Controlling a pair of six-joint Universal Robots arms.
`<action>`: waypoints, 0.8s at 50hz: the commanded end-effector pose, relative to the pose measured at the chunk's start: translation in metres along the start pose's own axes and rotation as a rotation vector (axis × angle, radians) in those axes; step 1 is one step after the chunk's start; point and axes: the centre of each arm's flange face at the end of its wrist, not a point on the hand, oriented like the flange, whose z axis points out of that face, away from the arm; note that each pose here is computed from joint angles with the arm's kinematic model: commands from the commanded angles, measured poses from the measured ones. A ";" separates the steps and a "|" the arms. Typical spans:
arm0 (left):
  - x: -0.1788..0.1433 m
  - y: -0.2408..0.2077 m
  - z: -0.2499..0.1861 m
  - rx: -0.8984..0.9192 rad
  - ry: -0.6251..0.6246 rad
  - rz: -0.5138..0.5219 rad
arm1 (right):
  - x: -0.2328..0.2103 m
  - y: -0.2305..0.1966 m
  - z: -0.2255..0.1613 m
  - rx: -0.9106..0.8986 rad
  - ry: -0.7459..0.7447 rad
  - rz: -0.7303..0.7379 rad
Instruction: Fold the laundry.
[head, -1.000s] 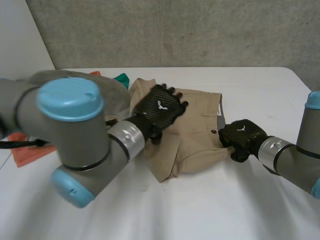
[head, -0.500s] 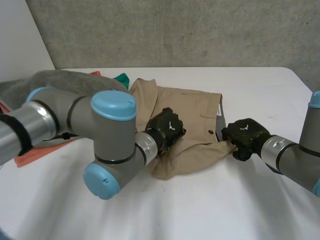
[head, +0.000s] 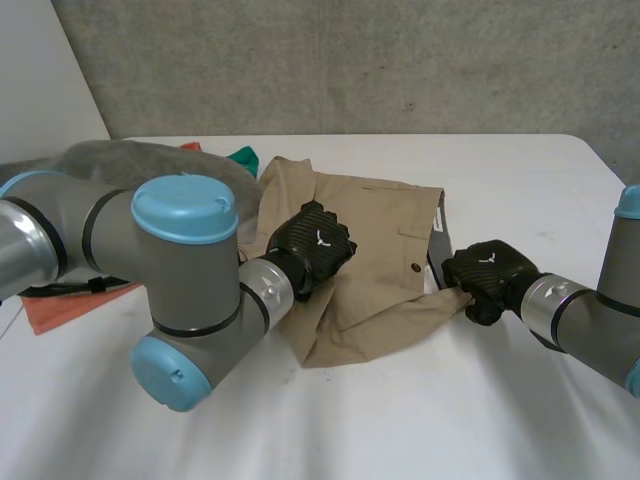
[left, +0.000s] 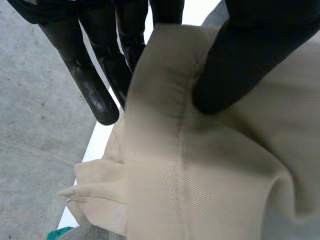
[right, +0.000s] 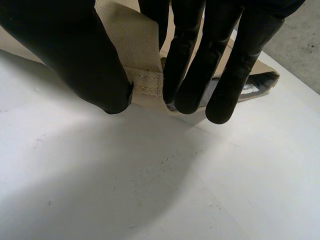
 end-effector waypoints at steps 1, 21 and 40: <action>0.002 -0.002 -0.010 -0.013 0.006 -0.001 | 0.001 -0.001 -0.001 -0.006 -0.002 -0.003; -0.057 0.008 -0.073 -0.117 -0.255 -0.351 | 0.013 -0.023 -0.041 -0.070 0.018 -0.103; -0.080 0.037 -0.022 -0.132 -0.320 -0.604 | -0.013 -0.029 -0.044 -0.008 -0.015 0.184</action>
